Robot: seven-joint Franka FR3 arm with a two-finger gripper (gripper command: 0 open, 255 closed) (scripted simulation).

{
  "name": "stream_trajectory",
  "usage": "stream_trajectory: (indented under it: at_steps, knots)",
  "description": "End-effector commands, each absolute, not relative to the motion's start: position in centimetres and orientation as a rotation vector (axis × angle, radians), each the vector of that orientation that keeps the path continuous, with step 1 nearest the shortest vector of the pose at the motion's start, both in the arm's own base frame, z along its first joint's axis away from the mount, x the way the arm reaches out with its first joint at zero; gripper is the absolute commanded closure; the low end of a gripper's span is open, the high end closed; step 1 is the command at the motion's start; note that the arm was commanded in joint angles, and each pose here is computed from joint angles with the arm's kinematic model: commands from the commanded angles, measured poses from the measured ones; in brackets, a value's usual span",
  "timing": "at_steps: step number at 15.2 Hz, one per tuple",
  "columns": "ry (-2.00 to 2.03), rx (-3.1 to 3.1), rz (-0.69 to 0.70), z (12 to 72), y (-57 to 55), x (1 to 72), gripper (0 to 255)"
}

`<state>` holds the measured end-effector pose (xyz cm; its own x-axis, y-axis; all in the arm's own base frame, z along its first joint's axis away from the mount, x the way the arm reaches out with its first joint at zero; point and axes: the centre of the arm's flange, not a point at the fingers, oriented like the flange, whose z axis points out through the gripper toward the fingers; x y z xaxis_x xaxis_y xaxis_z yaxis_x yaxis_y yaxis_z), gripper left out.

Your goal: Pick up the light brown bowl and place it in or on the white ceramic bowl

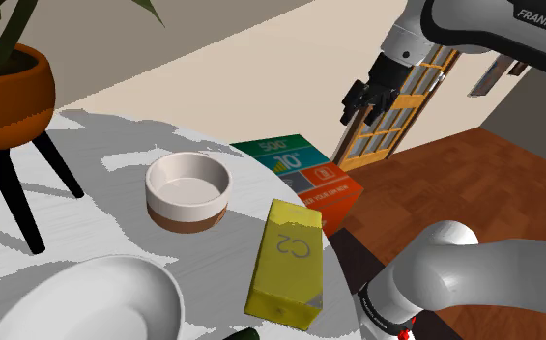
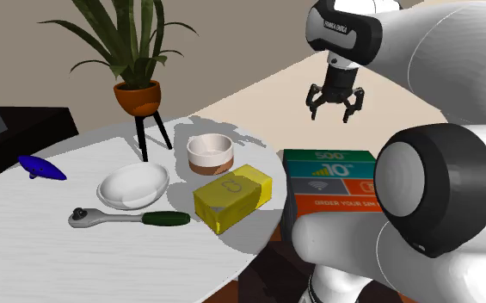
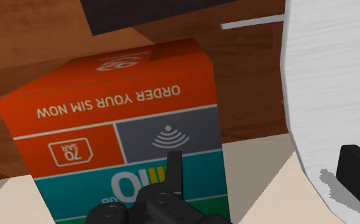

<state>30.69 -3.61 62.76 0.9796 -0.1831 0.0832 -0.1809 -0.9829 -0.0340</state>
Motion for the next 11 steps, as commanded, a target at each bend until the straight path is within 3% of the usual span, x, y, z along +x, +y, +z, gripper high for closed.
stream_trajectory:
  at_steps: [1,11]
  knots:
    - [0.285,-3.099,-0.134,62.8,-3.6,30.7,0]
    - [0.299,-3.104,-0.115,58.6,8.5,34.1,0]
